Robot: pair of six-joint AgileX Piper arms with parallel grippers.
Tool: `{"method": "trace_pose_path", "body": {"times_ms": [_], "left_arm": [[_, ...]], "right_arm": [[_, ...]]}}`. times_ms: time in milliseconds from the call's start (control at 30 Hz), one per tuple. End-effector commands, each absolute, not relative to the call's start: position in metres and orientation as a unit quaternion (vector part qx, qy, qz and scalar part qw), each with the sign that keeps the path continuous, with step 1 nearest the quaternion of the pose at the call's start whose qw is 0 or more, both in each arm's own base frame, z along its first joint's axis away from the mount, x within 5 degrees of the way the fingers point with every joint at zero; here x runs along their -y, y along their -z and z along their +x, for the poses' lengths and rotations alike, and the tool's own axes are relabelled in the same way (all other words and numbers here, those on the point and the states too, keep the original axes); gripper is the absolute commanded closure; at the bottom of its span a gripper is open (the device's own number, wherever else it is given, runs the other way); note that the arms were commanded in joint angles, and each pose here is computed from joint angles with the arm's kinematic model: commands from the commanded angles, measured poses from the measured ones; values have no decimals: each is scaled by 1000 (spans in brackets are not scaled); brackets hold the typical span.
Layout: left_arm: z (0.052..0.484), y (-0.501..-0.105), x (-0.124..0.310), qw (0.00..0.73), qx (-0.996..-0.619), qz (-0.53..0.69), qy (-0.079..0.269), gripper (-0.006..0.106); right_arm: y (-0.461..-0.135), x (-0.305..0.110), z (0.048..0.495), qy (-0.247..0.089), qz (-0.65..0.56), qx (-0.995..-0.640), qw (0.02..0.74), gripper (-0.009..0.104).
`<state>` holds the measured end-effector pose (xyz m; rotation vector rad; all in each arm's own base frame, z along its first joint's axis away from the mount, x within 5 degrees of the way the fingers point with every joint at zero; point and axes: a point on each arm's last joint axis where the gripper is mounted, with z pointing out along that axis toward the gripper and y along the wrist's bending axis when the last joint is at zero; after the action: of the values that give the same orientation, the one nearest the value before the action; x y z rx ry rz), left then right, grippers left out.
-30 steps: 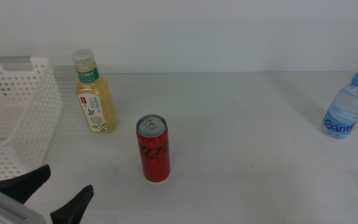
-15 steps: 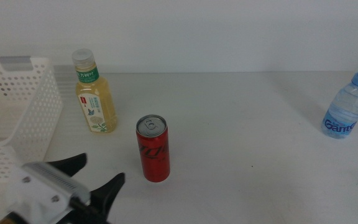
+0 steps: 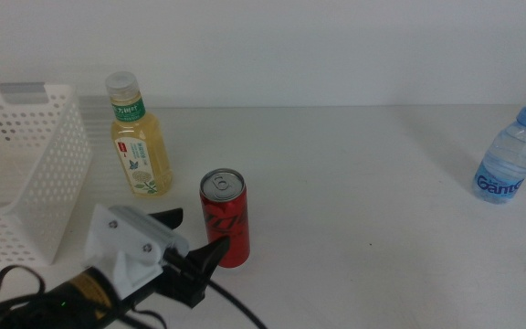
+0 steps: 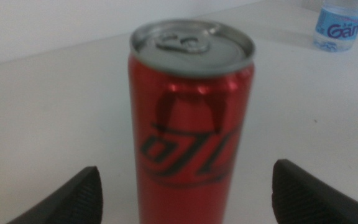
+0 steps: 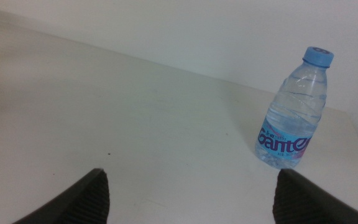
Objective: Use arms to grab the bottles and put them into the dustbin to the left of the table.
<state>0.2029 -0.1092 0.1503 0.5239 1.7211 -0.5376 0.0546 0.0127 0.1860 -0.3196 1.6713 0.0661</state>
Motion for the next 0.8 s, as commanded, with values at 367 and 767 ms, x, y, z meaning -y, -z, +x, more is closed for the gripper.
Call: {"method": "trace_pose_path", "body": {"times_ms": [367, 767], "left_arm": [[245, -158, 134, 624, -695, 225, 278, 12], [270, -148, 147, 617, -695, 223, 293, 12]], "right_arm": [[-197, -12, 53, -20, -142, -700, 699, 19], [-197, -12, 53, -20, -142, -700, 699, 19]]}}
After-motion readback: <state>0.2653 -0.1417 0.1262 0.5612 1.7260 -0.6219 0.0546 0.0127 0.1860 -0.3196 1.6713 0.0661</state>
